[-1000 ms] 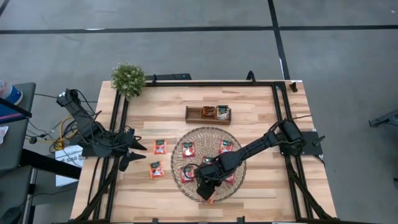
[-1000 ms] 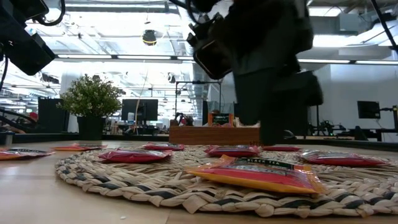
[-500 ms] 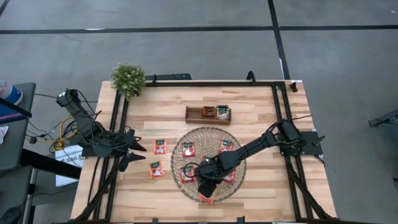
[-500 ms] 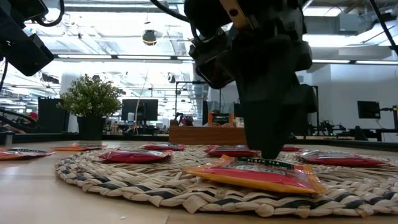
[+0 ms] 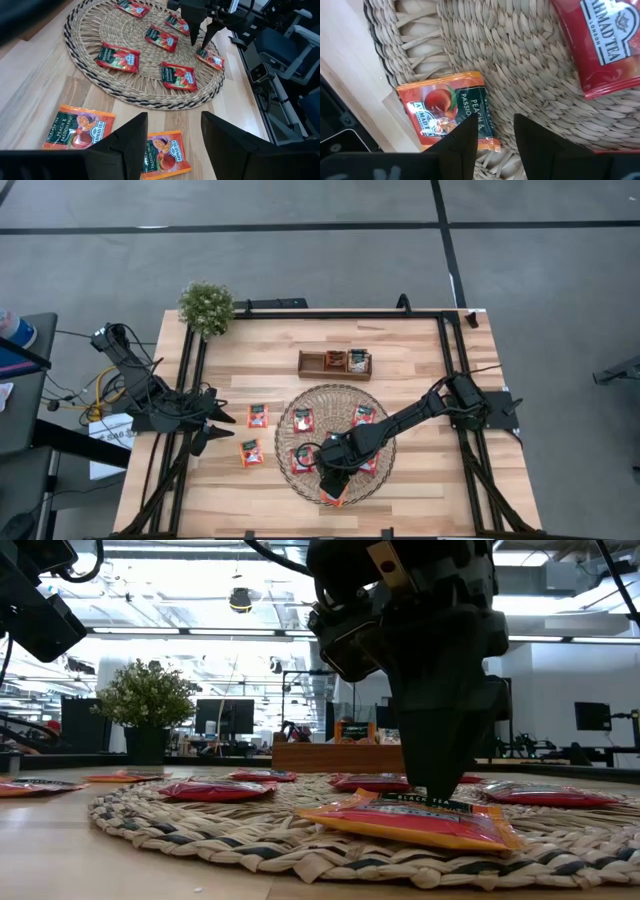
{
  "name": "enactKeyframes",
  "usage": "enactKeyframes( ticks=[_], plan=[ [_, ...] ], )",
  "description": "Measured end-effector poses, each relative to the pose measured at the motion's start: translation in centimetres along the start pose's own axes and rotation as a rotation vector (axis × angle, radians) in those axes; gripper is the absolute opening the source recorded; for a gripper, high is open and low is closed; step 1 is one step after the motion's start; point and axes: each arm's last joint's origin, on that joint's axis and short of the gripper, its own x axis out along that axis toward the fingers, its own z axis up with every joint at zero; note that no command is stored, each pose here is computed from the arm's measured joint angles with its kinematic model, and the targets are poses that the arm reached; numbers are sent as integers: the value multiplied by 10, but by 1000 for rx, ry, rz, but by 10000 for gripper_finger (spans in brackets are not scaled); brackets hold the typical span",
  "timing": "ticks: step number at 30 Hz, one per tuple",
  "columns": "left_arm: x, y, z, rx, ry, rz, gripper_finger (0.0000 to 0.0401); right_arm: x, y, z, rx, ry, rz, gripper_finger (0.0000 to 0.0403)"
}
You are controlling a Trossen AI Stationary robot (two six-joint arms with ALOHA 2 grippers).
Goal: Pick & Place Tea
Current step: Put the pink tea bag into the middle section of the wooden organizer
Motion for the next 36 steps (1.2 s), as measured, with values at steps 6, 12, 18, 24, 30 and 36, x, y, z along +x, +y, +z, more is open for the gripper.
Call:
enactKeyframes(
  ticks=[6, 12, 18, 24, 30, 36],
  plan=[
    [0, 0, 0, 0, 0, 0, 177, 0, 0, 0, 0, 6, 7, 118],
    [0, 0, 0, 0, -1, 1, 177, 0, 5, 0, -9, -15, 43, 118],
    [0, 0, 0, 3, 0, 2, 177, 1, 5, 0, -8, -16, 34, 118],
    [0, 0, 0, 5, 0, 3, 177, 1, 2, -1, -2, -24, 0, 118],
    [0, 0, 0, 5, 1, 4, 177, 1, 2, -1, -3, -32, -4, 118],
    [0, 0, 0, 6, 1, 4, 177, 9, 0, 0, 15, -20, -29, 118]
  ],
)
